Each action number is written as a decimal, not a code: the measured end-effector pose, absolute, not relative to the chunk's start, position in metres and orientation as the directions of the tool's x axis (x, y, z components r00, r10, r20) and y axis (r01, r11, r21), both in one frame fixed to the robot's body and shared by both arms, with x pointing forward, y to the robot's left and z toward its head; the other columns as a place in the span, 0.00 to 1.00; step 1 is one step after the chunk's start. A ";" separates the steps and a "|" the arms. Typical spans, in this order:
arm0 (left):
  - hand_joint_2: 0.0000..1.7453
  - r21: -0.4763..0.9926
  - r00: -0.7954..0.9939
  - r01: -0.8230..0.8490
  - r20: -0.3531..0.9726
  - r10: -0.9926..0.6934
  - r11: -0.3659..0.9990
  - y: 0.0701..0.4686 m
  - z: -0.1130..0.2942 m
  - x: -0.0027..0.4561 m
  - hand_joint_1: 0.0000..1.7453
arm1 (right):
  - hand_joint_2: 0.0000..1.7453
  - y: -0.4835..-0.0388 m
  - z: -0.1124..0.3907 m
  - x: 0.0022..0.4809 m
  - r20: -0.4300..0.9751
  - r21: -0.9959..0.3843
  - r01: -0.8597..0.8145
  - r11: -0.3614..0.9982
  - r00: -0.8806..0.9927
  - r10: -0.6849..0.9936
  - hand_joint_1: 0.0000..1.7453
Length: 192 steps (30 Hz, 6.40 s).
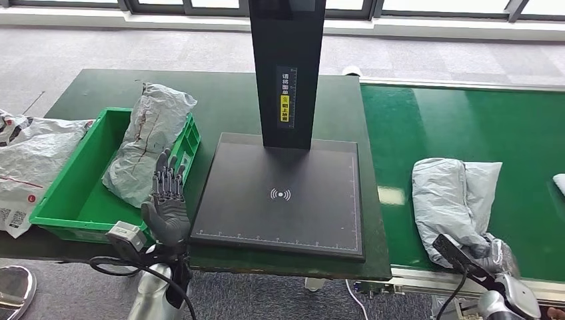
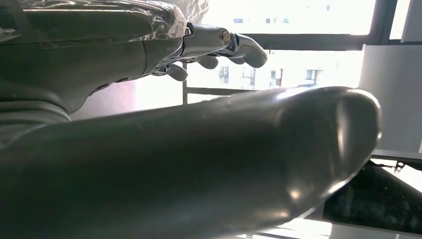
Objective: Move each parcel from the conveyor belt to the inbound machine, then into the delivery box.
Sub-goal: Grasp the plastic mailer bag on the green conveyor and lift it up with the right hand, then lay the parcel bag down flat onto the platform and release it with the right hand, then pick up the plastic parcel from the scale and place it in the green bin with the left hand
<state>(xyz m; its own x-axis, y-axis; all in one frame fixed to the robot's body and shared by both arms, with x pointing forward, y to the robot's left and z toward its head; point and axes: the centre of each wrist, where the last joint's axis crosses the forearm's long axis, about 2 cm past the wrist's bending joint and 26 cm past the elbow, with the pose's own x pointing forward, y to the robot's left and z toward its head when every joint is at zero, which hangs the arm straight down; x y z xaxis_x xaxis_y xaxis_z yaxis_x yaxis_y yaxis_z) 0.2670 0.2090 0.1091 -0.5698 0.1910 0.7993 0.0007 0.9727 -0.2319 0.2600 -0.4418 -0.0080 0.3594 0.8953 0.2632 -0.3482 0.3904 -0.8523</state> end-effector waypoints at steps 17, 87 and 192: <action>0.00 -0.226 -0.552 -0.020 0.815 0.178 0.974 0.209 0.103 0.257 0.00 | 1.00 -0.408 -0.006 0.263 0.410 -0.911 0.043 0.409 0.166 0.897 1.00; 0.00 -0.264 -0.529 0.013 0.817 0.231 0.964 0.188 0.104 0.274 0.00 | 1.00 -0.180 0.051 0.284 0.519 -0.772 0.170 0.612 -0.387 0.762 1.00; 1.00 0.731 -0.427 0.059 0.634 -0.645 0.680 0.116 0.090 0.339 1.00 | 1.00 -0.154 0.139 0.170 0.543 -0.385 0.245 0.890 -0.719 0.433 0.00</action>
<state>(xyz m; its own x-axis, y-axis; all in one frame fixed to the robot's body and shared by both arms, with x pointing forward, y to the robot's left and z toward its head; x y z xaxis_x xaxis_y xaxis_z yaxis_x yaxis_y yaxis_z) 0.3390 0.1164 0.0897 -0.4274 -0.6447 0.6338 0.0591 0.6796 0.7312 0.1702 -0.1538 0.1394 -0.7193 0.4331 0.5432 0.2452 0.8898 -0.3848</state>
